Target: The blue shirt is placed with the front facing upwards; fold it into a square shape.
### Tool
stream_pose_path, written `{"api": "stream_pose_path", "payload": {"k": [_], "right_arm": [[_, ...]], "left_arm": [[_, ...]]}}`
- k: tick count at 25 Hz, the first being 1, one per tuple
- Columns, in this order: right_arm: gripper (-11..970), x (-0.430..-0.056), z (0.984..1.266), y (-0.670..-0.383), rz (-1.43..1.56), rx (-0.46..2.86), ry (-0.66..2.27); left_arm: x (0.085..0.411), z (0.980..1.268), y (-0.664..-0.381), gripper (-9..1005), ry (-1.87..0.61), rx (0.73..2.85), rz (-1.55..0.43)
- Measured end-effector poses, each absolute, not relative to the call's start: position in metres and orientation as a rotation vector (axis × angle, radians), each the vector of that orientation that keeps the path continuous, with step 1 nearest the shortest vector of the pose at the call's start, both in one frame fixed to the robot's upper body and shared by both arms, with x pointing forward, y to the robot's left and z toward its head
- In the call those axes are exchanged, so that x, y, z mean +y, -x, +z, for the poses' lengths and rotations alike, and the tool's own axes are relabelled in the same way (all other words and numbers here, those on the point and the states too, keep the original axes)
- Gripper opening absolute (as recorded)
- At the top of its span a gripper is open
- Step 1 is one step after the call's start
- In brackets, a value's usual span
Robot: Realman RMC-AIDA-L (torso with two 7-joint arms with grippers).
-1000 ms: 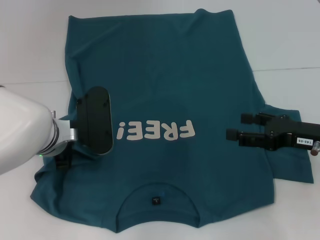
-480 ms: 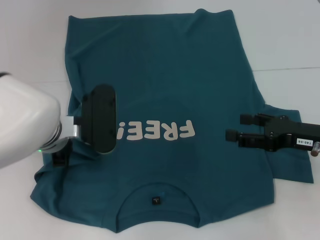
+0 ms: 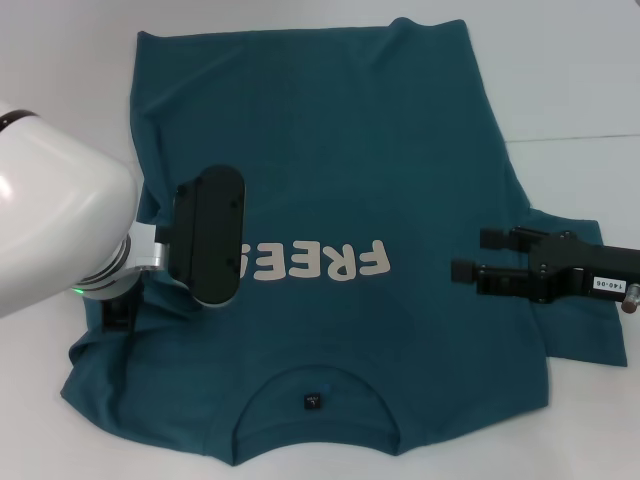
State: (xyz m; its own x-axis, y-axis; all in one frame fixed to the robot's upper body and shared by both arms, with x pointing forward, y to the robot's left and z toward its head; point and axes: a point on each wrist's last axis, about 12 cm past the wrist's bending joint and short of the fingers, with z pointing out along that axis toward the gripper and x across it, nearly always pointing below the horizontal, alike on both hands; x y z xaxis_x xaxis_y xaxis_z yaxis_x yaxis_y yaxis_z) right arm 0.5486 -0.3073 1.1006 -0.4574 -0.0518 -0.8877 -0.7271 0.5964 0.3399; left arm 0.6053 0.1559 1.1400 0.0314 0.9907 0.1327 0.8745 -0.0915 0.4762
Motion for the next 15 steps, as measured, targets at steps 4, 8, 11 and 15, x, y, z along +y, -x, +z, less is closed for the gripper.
{"api": "stream_pose_path", "payload": {"k": [4, 8, 11, 15], "right_arm": [[942, -0.307, 1.101, -0.549, 0.915, 1.897, 0.625], [942, -0.307, 1.101, -0.549, 0.915, 1.897, 0.625], [942, -0.307, 1.101, -0.549, 0.915, 1.897, 0.625], [942, -0.307, 1.101, -0.549, 0.915, 1.897, 0.625]], "left_arm": [[0.157, 1.140, -0.605, 36, -2.018, 1.907, 0.632], [0.157, 1.137, -0.604, 64, -2.022, 1.911, 0.629], [0.157, 1.132, -0.605, 120, -2.010, 1.908, 0.630], [0.157, 1.124, -0.608, 289, -2.016, 1.902, 0.632]]}}
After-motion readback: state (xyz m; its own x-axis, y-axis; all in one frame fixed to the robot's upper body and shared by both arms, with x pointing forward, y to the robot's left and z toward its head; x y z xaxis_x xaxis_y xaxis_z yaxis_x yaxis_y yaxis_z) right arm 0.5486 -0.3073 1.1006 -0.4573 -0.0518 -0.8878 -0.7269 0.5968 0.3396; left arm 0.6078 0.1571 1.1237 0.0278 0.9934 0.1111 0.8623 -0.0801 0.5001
